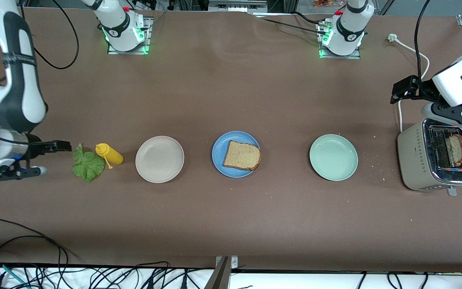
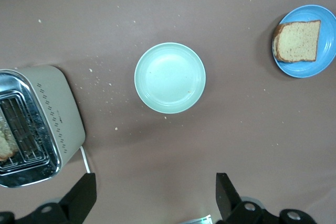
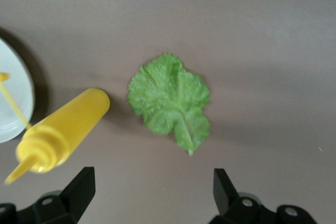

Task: Make sandwich in blue plate with both arms
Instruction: 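Retract the left gripper while the right gripper reaches the lettuce, then grasp the green lettuce leaf with the right gripper and lift it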

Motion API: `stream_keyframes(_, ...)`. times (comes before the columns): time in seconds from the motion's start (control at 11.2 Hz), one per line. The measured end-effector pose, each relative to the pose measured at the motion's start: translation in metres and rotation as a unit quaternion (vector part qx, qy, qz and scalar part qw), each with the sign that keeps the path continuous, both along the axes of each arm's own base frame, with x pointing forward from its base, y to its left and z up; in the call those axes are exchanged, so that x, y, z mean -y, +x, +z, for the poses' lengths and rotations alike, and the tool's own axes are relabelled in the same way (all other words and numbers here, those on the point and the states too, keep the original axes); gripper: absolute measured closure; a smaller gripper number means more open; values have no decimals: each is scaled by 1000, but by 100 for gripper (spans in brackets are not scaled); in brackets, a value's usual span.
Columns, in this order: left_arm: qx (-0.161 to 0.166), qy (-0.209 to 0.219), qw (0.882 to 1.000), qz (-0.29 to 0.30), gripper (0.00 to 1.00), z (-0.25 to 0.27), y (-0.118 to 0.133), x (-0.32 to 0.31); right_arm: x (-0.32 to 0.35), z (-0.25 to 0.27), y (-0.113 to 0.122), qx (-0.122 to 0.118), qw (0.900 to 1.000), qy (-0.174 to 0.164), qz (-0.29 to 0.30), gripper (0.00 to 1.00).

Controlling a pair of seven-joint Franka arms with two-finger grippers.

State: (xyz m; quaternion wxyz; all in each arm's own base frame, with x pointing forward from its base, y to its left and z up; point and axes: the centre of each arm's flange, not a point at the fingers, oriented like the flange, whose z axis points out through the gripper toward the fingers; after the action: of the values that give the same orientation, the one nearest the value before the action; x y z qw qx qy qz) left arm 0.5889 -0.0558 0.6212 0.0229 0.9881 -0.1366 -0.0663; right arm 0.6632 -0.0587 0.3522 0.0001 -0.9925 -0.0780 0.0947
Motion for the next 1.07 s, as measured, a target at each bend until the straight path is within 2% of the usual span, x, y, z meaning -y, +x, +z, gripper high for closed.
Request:
stream_keyframes(0.18, 42, 7, 999, 4, 0, 5, -12, -4, -1, -45, 0, 15, 1000, 2, 21, 0)
stream_keyframes(0.36, 56, 9, 998, 11, 0, 7, -36, -12, 7, -76, -3, 14, 999, 2, 34, 0)
stream_keyframes(0.53, 55, 10, 998, 20, 0, 7, -49, -23, 17, -100, -5, 9, 999, 6, 42, 0)
stream_keyframes(0.98, 43, 12, 998, 39, 0, 2, -50, -44, 39, -169, -3, 31, 997, 5, 65, 0)
stream_keyframes(1.07, 42, 12, 998, 40, 0, 0, -50, -45, 38, -174, -2, 33, 997, 6, 67, 3)
